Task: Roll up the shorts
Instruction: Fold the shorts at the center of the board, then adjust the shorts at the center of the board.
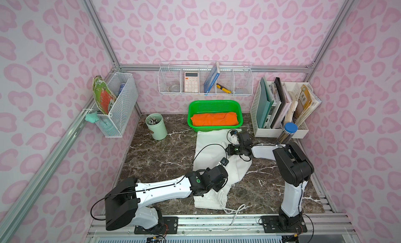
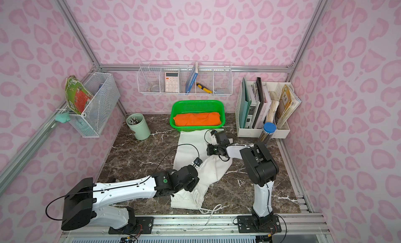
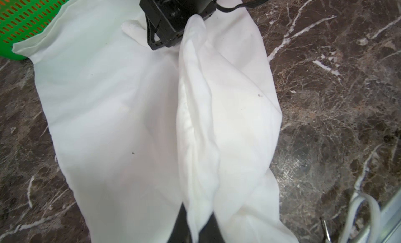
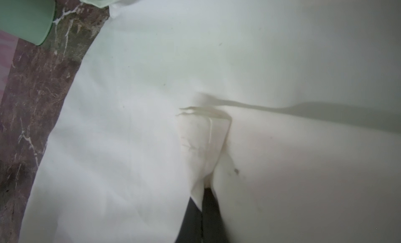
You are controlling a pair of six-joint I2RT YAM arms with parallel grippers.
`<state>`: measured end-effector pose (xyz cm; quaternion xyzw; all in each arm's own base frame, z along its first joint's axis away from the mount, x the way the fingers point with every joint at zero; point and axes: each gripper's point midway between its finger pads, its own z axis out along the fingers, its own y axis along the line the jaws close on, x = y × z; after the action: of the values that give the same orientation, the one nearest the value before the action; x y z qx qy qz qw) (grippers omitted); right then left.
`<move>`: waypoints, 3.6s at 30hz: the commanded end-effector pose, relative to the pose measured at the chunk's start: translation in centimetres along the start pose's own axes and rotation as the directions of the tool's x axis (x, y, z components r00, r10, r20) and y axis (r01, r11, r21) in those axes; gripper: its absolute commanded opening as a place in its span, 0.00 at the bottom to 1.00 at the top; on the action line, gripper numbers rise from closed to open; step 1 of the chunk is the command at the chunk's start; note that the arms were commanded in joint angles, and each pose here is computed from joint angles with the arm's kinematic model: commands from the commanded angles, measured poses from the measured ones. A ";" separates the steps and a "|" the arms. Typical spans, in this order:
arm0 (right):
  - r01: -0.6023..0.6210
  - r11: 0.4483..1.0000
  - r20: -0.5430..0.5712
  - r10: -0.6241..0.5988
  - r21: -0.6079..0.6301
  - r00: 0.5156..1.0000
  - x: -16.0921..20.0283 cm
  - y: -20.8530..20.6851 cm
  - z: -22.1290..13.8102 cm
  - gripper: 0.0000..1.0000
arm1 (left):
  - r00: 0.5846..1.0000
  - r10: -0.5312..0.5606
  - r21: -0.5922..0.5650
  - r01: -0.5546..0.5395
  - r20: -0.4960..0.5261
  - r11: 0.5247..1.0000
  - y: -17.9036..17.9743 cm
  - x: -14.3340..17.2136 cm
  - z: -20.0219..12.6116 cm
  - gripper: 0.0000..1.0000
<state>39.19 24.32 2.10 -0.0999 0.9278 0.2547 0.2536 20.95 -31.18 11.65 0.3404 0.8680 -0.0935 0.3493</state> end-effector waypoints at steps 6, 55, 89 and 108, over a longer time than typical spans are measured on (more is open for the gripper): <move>-0.076 0.972 0.009 0.076 0.223 0.997 1.8 -5.9 -6.1 0.00 | 1.000 0.026 0.119 -0.024 -0.008 0.993 -2.8 -1.6 0.8 0.00; 0.182 0.982 0.141 -0.187 0.047 0.972 -12.3 7.3 -3.7 0.84 | 0.980 -0.199 -0.328 0.185 -0.008 0.926 7.2 3.7 -2.5 0.71; -0.306 0.916 -0.017 0.322 0.259 0.947 6.7 -8.4 -10.7 0.96 | 0.958 -0.261 0.096 0.272 -0.114 0.957 9.0 -5.3 9.5 0.47; -0.352 0.904 0.033 0.355 0.243 0.934 1.2 -13.4 -7.8 0.14 | 0.898 -0.330 0.046 0.358 -0.293 0.933 10.8 -1.7 13.5 0.48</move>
<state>38.95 9.88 2.35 0.0974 0.9482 0.2037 0.2234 36.09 -29.34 3.98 0.2121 0.9467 -0.1436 0.1953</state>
